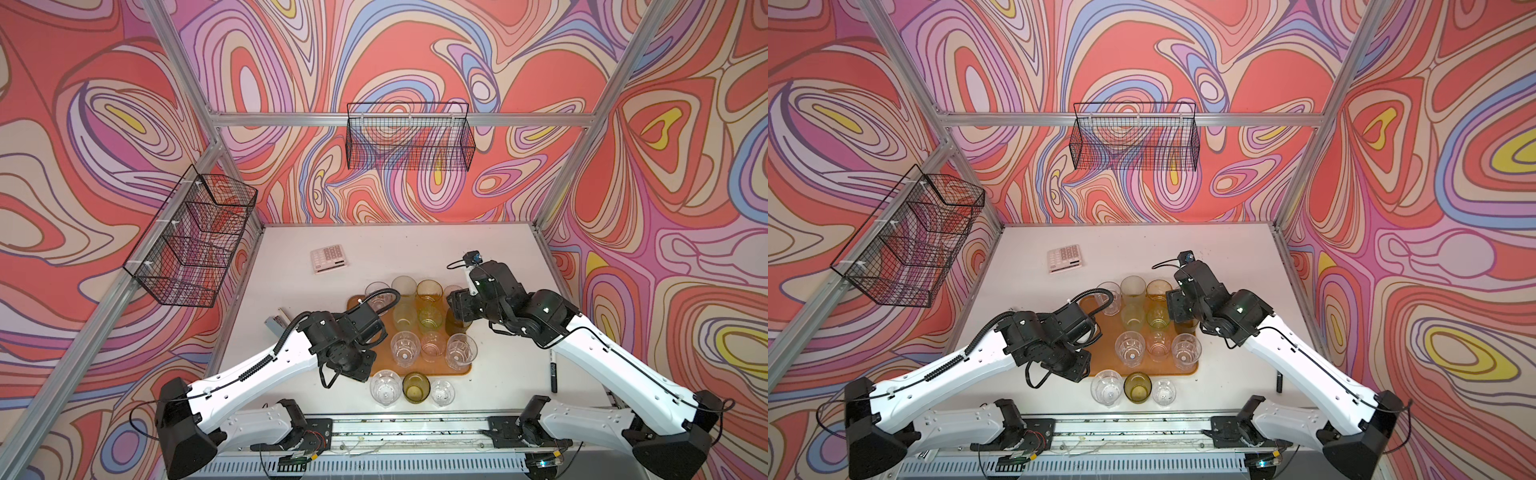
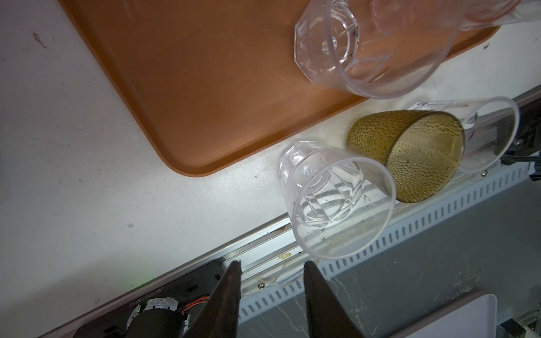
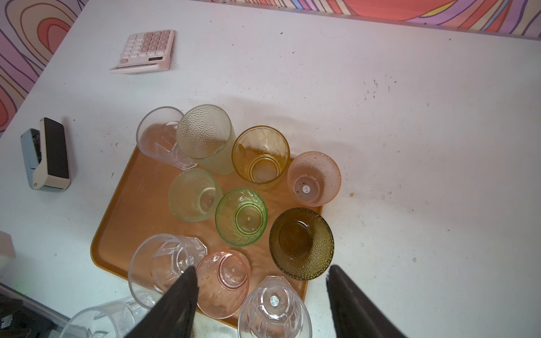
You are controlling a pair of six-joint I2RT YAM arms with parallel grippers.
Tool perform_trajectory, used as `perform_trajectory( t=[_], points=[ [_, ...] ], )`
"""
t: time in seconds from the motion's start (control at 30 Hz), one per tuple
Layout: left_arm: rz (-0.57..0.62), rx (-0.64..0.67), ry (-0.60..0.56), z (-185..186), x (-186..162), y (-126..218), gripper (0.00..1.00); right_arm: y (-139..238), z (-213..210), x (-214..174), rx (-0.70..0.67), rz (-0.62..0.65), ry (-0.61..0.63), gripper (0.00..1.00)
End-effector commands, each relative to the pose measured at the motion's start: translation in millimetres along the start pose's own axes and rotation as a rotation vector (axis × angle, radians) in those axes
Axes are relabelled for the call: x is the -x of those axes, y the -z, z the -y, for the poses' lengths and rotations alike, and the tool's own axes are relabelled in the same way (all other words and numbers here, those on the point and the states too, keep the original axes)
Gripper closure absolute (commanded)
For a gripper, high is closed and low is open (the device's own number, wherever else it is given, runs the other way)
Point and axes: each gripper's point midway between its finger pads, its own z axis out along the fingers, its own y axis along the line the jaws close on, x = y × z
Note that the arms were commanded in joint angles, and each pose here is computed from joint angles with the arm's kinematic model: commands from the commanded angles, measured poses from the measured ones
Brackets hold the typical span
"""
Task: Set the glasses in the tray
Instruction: 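Lower the left gripper around the clear tumbler's rim and close it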
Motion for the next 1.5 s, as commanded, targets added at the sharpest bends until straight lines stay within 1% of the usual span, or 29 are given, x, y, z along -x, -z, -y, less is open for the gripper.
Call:
perform_trajectory(
  t=[0.0, 0.2, 0.37, 0.67, 1.1, 1.47],
  points=[
    [0.009, 0.015, 0.008, 2, 4, -8, 0.60, 0, 1, 1, -0.001, 0.004, -0.004, 0.28],
    [-0.020, 0.017, -0.012, 6, 3, -22, 0.61, 2, 3, -1, -0.010, 0.004, -0.004, 0.28],
    [-0.012, -0.003, -0.014, 9, 4, -26, 0.62, 3, 5, 0, -0.016, 0.006, -0.004, 0.28],
    [-0.038, 0.019, -0.013, 8, -1, -39, 0.64, 2, 3, 0, -0.012, 0.001, -0.004, 0.28],
    [-0.060, 0.026, -0.021, 12, 0, -50, 0.71, 4, 5, -2, -0.018, 0.003, -0.007, 0.28],
    [-0.070, 0.037, -0.024, 11, -2, -54, 0.80, 2, 5, -4, -0.017, -0.004, -0.003, 0.28]
  ],
)
